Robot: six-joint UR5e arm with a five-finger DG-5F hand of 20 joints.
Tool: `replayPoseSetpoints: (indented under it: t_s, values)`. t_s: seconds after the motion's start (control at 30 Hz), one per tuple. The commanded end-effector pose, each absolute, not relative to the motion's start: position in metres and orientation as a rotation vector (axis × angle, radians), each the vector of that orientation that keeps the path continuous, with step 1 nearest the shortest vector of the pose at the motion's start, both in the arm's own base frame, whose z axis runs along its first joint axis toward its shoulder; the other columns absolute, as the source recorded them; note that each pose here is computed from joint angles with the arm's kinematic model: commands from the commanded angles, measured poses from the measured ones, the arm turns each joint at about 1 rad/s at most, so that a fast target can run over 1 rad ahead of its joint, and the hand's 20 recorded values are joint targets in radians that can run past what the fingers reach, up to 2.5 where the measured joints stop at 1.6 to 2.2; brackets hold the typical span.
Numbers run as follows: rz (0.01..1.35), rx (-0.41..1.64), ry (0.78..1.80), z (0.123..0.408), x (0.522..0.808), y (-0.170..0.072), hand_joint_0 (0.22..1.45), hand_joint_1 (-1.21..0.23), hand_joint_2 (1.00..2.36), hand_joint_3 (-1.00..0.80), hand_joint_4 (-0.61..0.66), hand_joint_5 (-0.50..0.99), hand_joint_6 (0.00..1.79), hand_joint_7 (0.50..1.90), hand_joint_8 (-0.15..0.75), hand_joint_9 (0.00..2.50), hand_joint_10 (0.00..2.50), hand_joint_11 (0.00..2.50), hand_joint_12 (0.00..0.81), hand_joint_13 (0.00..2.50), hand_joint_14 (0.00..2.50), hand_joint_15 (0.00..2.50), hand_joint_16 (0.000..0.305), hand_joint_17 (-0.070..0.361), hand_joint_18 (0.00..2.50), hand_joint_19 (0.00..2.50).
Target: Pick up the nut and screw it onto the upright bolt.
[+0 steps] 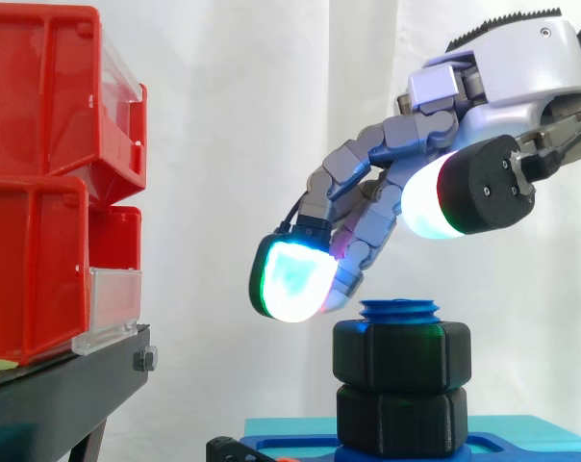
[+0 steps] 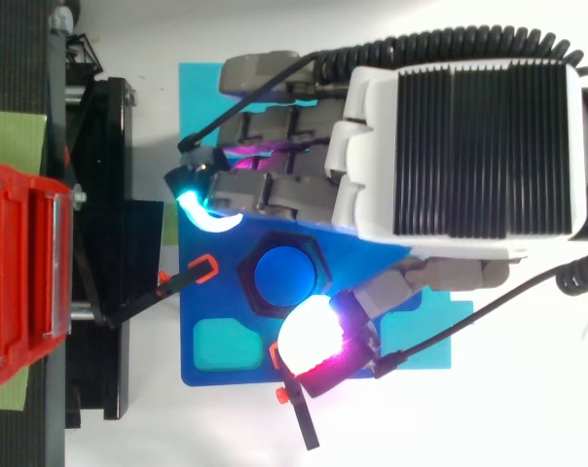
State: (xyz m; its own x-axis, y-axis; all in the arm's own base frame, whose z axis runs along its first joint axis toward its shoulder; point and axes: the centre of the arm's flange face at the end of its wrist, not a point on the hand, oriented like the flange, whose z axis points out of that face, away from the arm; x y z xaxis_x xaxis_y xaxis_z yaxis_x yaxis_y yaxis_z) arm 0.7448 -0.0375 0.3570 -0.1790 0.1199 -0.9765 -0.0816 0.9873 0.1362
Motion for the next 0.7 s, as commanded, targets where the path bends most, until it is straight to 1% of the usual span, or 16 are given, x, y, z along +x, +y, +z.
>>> replayPoseSetpoints:
  t_s: [0.0, 0.03, 0.1, 0.23, 0.43, 0.47, 0.5, 0.6, 0.63, 0.67]
  values:
    - [0.18, 0.033, 1.739, 0.3529, 0.7451, -0.0335, 0.45, -0.3, 1.0, -0.5, 0.12, -0.14, 0.5, 0.54, 0.165, 0.58, 0.0, 0.0, 0.256, 0.39, 0.0, 0.0, 0.031, 0.069, 0.0, 0.0]
    - [0.181, 0.031, 1.738, 0.3537, 0.7454, -0.0323, 0.45, -0.3, 1.0, -0.5, 0.13, -0.14, 0.5, 0.54, 0.164, 0.57, 0.0, 0.0, 0.257, 0.38, 0.0, 0.0, 0.031, 0.07, 0.0, 0.0]
    - [0.178, 0.034, 1.741, 0.3534, 0.745, -0.0326, 0.43, -0.27, 1.0, -0.5, 0.1, -0.17, 0.5, 0.51, 0.145, 0.43, 0.0, 0.0, 0.28, 0.26, 0.0, 0.0, 0.037, 0.084, 0.0, 0.0]
    - [0.177, 0.033, 1.753, 0.3524, 0.7436, -0.0328, 0.42, -0.25, 1.0, -0.5, 0.1, -0.18, 0.5, 0.51, 0.139, 0.31, 0.0, 0.0, 0.294, 0.18, 0.0, 0.0, 0.041, 0.092, 0.0, 0.0]
    - [0.177, 0.033, 1.756, 0.3516, 0.7432, -0.0329, 0.41, -0.23, 1.0, -0.5, 0.13, -0.16, 0.5, 0.54, 0.149, 0.27, 0.0, 0.0, 0.3, 0.16, 0.0, 0.0, 0.042, 0.095, 0.0, 0.0]
    - [0.175, 0.035, 1.756, 0.3516, 0.7433, -0.0331, 0.42, -0.23, 1.0, -0.5, 0.15, -0.14, 0.5, 0.57, 0.158, 0.29, 0.0, 0.0, 0.299, 0.17, 0.0, 0.0, 0.041, 0.093, 0.0, 0.0]
    - [0.177, 0.033, 1.758, 0.3515, 0.7431, -0.0329, 0.42, -0.23, 1.0, -0.5, 0.16, -0.13, 0.5, 0.65, 0.163, 0.3, 0.0, 0.0, 0.301, 0.2, 0.0, 0.0, 0.04, 0.089, 0.0, 0.0]
    - [0.175, 0.033, 1.767, 0.3507, 0.742, -0.0331, 0.43, -0.24, 1.0, -0.5, 0.18, -0.1, 0.5, 0.76, 0.176, 0.34, 0.0, 0.0, 0.298, 0.25, 0.0, 0.0, 0.038, 0.085, 0.0, 0.0]
    - [0.175, 0.033, 1.768, 0.3506, 0.7418, -0.0331, 0.43, -0.24, 1.0, -0.5, 0.18, -0.1, 0.5, 0.77, 0.177, 0.35, 0.0, 0.0, 0.299, 0.25, 0.0, 0.0, 0.037, 0.084, 0.0, 0.0]
    - [0.174, 0.034, 1.77, 0.3505, 0.7417, -0.0333, 0.43, -0.24, 1.0, -0.5, 0.2, -0.08, 0.5, 0.83, 0.184, 0.37, 0.0, 0.0, 0.3, 0.28, 0.0, 0.0, 0.037, 0.082, 0.0, 0.0]
